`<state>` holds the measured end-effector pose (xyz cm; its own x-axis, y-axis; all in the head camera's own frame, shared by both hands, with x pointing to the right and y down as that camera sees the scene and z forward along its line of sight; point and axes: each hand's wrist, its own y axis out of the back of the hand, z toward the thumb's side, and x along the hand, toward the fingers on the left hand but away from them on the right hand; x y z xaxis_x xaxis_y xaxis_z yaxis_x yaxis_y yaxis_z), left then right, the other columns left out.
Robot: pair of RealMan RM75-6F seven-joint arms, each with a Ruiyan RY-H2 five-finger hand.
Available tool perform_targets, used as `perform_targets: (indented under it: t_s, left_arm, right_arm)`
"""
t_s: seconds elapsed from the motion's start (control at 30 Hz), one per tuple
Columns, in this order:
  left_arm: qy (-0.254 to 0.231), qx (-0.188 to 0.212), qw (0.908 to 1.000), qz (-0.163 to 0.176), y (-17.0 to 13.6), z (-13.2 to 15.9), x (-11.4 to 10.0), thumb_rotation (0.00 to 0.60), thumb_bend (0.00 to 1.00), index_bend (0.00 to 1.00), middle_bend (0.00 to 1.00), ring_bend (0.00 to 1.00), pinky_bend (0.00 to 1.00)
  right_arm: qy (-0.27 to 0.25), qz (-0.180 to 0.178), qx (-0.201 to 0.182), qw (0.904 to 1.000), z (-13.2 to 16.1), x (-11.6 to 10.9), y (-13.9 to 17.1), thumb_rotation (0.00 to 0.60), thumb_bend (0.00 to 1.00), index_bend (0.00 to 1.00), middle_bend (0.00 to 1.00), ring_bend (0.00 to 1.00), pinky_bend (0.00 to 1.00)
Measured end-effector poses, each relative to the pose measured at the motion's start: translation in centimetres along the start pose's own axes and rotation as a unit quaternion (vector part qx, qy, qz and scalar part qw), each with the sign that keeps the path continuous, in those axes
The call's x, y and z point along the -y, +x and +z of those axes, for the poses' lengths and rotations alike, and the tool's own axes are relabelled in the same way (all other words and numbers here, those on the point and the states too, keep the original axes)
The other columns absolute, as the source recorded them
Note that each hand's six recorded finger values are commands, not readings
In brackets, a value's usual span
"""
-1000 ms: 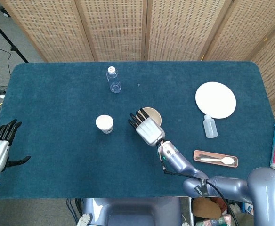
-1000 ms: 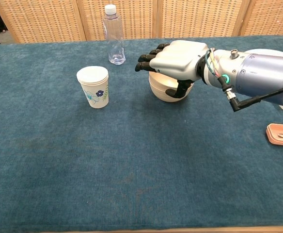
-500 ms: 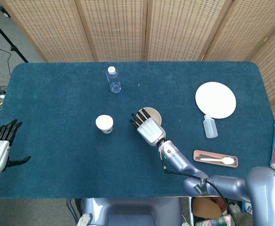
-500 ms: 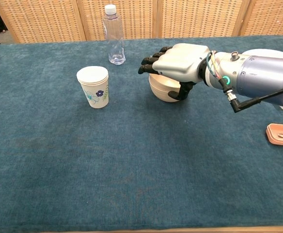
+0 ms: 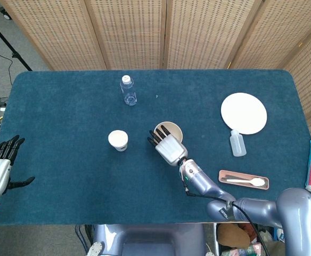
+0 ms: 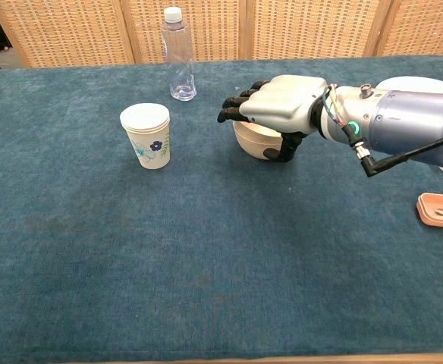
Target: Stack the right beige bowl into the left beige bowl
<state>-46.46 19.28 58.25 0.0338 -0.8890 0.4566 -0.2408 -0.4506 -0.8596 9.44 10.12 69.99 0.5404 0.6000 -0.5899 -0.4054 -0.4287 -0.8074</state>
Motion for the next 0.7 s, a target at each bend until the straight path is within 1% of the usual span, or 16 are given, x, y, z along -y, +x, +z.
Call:
perform_targets:
  t_s: [0.5, 0.7]
  left_arm:
    - [-0.001, 0.0, 1.0, 0.003, 0.0, 0.0, -0.1, 0.6, 0.0, 0.0, 0.0, 0.0, 0.0]
    - [-0.001, 0.001, 1.0, 0.004, -0.1, 0.0, -0.1, 0.6, 0.0, 0.0, 0.0, 0.0, 0.0]
  right_arm:
    - [0.0, 0.009, -0.002, 1.0, -0.2, 0.9, -0.2, 0.6, 0.51, 0.0, 0.0, 0.0, 0.0]
    - [0.009, 0.014, -0.005, 0.9999, 0.0, 1.4, -0.1, 0.6, 0.51, 0.0, 0.0, 0.0, 0.0]
